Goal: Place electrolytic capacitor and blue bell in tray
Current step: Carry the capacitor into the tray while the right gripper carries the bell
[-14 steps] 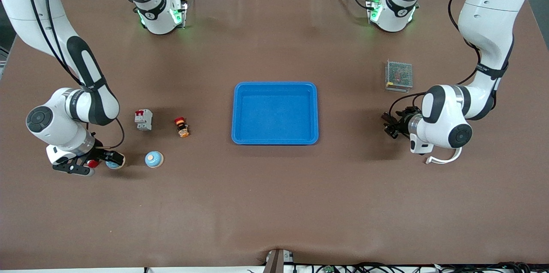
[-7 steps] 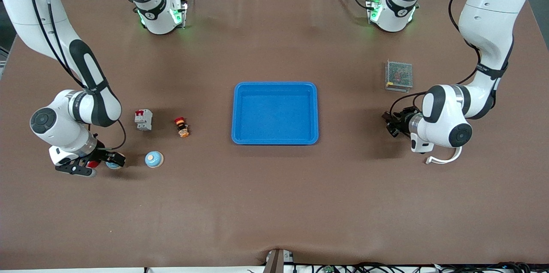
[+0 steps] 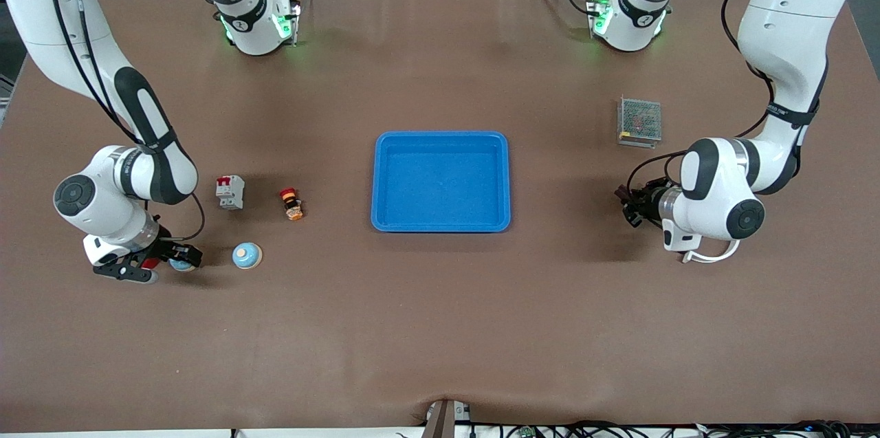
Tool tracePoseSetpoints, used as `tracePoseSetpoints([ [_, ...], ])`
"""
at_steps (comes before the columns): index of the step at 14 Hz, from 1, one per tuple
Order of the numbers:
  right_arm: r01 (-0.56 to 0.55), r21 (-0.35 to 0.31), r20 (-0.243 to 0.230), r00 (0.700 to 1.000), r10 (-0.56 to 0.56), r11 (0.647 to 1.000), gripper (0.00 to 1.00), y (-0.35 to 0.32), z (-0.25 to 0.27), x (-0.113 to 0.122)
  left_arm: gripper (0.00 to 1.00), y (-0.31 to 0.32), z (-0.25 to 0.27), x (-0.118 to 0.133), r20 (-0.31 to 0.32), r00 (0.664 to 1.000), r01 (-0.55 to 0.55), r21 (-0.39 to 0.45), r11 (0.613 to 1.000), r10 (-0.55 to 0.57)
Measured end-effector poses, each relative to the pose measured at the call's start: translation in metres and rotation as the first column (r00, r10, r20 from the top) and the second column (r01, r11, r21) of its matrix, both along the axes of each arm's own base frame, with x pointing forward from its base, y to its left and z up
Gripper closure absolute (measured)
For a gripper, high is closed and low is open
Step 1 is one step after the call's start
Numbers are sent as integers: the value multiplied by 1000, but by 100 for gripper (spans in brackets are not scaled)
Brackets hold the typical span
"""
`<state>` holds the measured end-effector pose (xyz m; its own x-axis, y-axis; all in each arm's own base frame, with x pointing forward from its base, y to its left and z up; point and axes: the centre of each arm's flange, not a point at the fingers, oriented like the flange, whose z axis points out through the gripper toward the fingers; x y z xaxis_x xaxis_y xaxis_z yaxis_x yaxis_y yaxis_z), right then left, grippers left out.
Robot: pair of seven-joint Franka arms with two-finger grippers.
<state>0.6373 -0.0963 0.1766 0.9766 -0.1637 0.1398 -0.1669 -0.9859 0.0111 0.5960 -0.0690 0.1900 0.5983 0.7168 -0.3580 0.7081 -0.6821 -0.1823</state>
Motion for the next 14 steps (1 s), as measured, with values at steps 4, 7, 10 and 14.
tracePoseSetpoints([
  [4, -5, 1, -1, 1000, 5, 1000, 33, 3, 1, 1, 67, -81, 31, 12, 56, 998, 9, 1, 1000, -9],
  [7, -15, 16, -78, 997, 17, 1000, 33, 10, 19, 11, 67, -157, 46, -1, 73, 996, 54, -1, 999, -54],
  [10, -32, 38, -179, 983, 38, 999, 33, 25, 95, 36, 67, -219, 60, -17, 72, 997, 39, -17, 999, -38],
  [14, 29, 45, -230, 973, -18, 999, 33, 63, 187, 47, 67, -275, 64, -44, 59, 996, 74, -31, 997, -72],
])
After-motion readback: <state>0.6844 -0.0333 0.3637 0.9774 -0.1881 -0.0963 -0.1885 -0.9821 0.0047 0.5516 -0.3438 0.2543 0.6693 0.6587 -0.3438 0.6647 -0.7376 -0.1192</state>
